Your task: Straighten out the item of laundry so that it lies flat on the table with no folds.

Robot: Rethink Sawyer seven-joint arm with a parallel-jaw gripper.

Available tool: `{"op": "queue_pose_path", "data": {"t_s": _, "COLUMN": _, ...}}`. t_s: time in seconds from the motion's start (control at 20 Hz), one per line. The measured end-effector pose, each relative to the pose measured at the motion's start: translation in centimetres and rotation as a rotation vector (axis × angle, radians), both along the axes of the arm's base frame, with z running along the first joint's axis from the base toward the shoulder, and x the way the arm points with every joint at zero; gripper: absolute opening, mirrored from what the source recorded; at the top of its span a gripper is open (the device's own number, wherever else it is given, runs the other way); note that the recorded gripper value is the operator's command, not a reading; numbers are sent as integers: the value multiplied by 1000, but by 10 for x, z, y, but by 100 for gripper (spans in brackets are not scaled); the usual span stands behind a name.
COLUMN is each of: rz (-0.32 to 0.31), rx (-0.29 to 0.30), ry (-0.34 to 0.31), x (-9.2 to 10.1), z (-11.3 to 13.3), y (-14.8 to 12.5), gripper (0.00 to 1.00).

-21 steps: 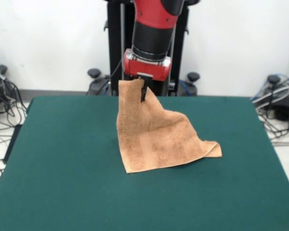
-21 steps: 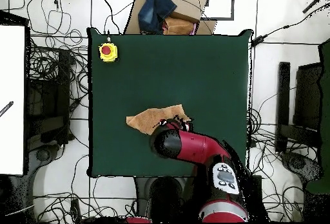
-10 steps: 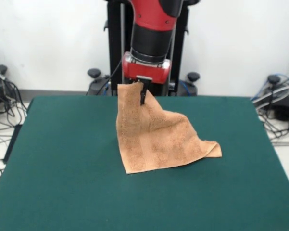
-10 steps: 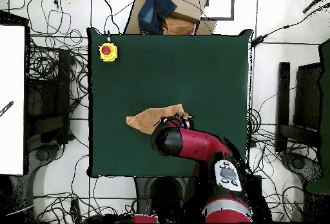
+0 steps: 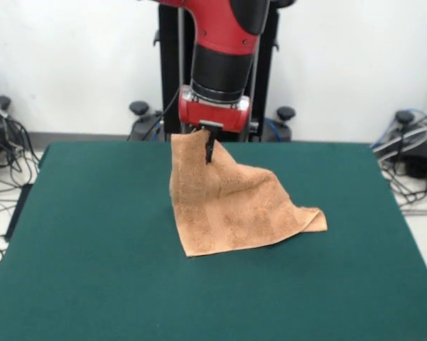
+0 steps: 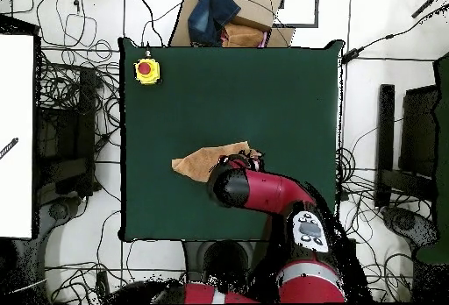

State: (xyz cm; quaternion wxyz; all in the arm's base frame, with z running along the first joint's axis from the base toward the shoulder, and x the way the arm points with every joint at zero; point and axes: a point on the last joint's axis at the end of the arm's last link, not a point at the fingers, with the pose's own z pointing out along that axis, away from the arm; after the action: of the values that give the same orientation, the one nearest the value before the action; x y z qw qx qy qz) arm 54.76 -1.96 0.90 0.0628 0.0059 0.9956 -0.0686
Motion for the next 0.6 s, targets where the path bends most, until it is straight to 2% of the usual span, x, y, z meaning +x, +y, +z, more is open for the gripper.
{"op": "queue_pose_path", "data": {"t_s": 0.35, "rz": 53, "rx": -30, "ry": -30, "x": 15, "z": 3, "y": 3, "gripper": 0}}
{"op": "queue_pose_path", "data": {"t_s": 0.6, "rz": 60, "rx": -41, "ry": -39, "x": 20, "z": 5, "y": 2, "gripper": 0}}
